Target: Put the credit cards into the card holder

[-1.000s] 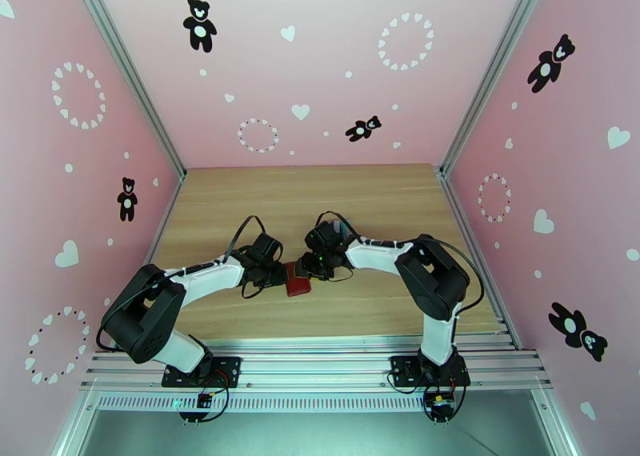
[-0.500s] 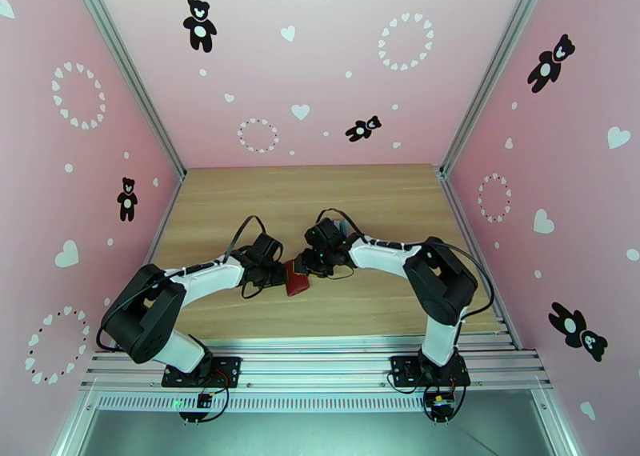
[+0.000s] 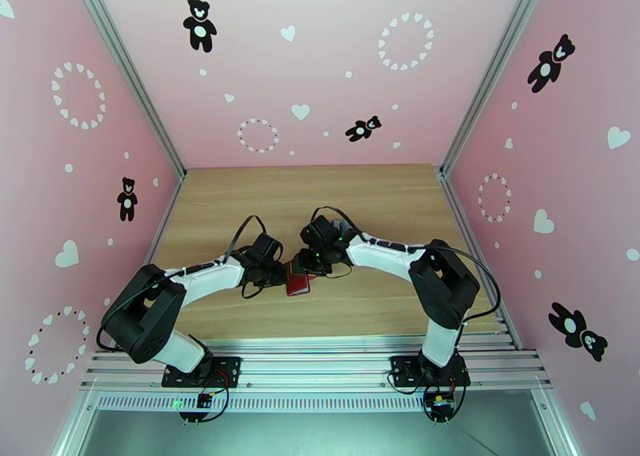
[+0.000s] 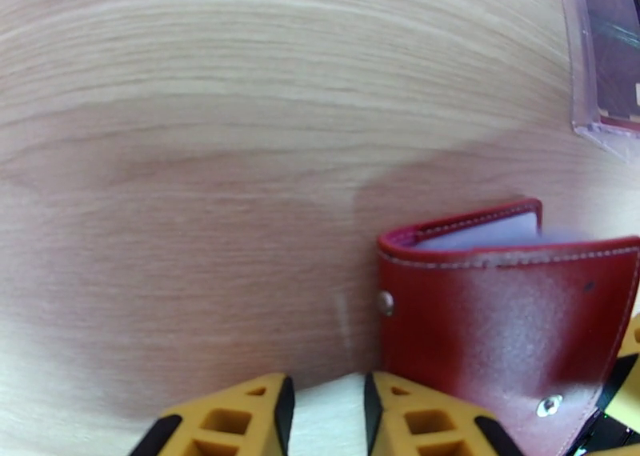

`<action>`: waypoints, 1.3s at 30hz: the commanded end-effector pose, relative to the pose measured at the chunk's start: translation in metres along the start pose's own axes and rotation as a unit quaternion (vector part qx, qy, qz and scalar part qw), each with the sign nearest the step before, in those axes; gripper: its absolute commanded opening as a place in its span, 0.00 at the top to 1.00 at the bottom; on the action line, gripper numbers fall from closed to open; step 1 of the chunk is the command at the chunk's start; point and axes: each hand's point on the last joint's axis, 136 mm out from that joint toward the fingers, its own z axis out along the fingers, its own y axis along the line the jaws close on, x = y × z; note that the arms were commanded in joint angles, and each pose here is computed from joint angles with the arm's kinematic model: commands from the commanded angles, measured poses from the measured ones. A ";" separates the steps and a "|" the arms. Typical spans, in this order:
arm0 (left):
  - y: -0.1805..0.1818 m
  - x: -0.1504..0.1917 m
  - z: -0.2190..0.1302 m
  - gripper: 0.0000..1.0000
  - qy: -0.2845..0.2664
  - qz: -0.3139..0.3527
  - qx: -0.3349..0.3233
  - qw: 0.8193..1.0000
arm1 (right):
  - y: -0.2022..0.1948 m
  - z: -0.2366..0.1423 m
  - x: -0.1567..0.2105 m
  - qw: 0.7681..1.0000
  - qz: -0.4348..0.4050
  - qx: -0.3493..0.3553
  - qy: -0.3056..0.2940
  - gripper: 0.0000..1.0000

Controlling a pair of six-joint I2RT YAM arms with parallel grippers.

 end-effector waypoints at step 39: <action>0.038 0.021 -0.013 0.67 0.006 -0.004 -0.016 1.000 | 0.064 0.014 -0.007 0.993 0.000 -0.114 0.002 0.53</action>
